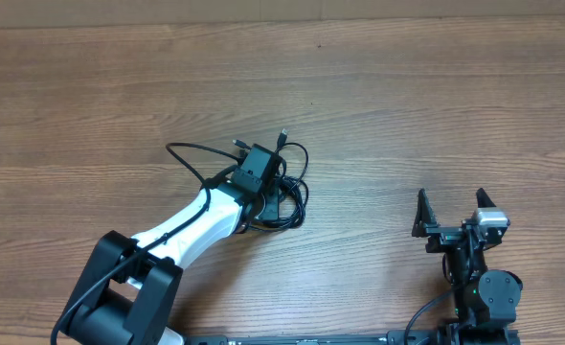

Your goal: Untangle cables

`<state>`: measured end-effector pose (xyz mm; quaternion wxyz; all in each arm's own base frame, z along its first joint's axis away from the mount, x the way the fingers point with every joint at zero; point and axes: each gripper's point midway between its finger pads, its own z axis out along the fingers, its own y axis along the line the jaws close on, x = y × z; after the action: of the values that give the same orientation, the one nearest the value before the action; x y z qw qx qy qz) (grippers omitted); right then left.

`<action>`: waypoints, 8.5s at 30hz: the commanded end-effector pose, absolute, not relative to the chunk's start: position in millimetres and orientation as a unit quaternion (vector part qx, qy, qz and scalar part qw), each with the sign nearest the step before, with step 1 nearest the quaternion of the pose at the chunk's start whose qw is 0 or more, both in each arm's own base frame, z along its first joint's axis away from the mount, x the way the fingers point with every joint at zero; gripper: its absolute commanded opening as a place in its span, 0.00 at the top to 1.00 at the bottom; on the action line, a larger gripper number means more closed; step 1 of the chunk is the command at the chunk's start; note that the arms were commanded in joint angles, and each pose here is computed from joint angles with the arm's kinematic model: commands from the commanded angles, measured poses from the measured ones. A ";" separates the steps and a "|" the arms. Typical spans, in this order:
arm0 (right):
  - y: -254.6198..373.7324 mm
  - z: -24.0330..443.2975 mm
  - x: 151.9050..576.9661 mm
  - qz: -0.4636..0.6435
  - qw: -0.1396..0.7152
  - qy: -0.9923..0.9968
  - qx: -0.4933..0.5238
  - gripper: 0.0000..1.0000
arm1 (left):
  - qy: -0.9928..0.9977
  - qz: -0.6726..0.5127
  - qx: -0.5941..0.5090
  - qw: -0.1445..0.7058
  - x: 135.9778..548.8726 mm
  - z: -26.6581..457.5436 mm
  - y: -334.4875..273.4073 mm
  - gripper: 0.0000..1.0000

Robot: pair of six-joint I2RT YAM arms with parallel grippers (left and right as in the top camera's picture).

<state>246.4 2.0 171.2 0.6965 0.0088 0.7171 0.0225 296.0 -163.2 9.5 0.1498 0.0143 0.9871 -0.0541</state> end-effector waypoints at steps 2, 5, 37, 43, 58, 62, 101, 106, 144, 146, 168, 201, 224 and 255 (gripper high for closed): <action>0.8 169.6 246.5 0.019 0.698 0.715 0.009 0.00 | 0.985 -0.054 0.038 0.157 305.4 20.4 -170.7 0.96; 0.8 169.6 246.5 0.019 0.698 0.715 0.009 0.00 | 0.985 -0.053 0.049 0.160 309.7 28.0 -173.2 0.96; 0.8 169.6 246.5 0.019 0.698 0.715 0.009 0.00 | 0.977 -0.122 0.080 0.153 331.3 139.0 -213.9 0.96; 0.8 169.6 246.5 0.019 0.698 0.715 0.009 0.00 | 0.978 -0.141 0.069 0.136 325.3 138.5 -219.3 0.96; 0.8 169.6 246.5 0.019 0.698 0.715 0.009 0.00 | 0.982 -0.148 -0.039 0.112 321.3 135.3 -216.1 0.96; 0.8 169.6 246.5 0.019 0.698 0.715 0.009 0.00 | 0.982 -0.146 -0.052 0.105 318.8 132.4 -214.6 0.96; 0.8 169.6 246.5 0.019 0.698 0.715 0.009 0.00 | 0.926 -0.047 -0.376 0.008 265.9 62.2 -167.8 0.88; 0.8 169.6 246.5 0.019 0.698 0.715 0.009 0.00 | 0.953 -0.050 -0.298 0.020 270.9 62.6 -167.8 0.53; 0.8 169.6 246.5 0.019 0.698 0.715 0.009 0.00 | 0.982 -0.185 0.013 0.016 267.8 52.6 -256.2 0.52; 0.8 169.6 246.5 0.019 0.698 0.715 0.009 0.00 | 0.984 -0.179 0.003 0.005 264.8 45.0 -257.1 0.52; 0.8 169.6 246.5 0.019 0.698 0.715 0.009 0.00 | 0.977 -0.202 0.061 0.012 281.4 26.6 -276.2 0.96; 0.8 169.6 246.5 0.019 0.698 0.715 0.009 0.00 | 0.972 -0.192 0.095 0.093 301.7 94.6 -264.5 0.96; 0.8 169.6 246.5 0.019 0.698 0.715 0.009 0.00 | 0.937 -0.150 -0.313 -0.047 271.2 85.7 -239.2 0.96; 0.8 169.6 246.5 0.019 0.698 0.715 0.009 0.00 | 0.966 -0.129 -0.223 0.024 278.1 83.8 -245.2 0.96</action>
<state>246.4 1.9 171.4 0.6968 0.0088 0.7169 0.0222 271.3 -244.5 67.7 -0.0046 -0.2506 0.9607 -0.1191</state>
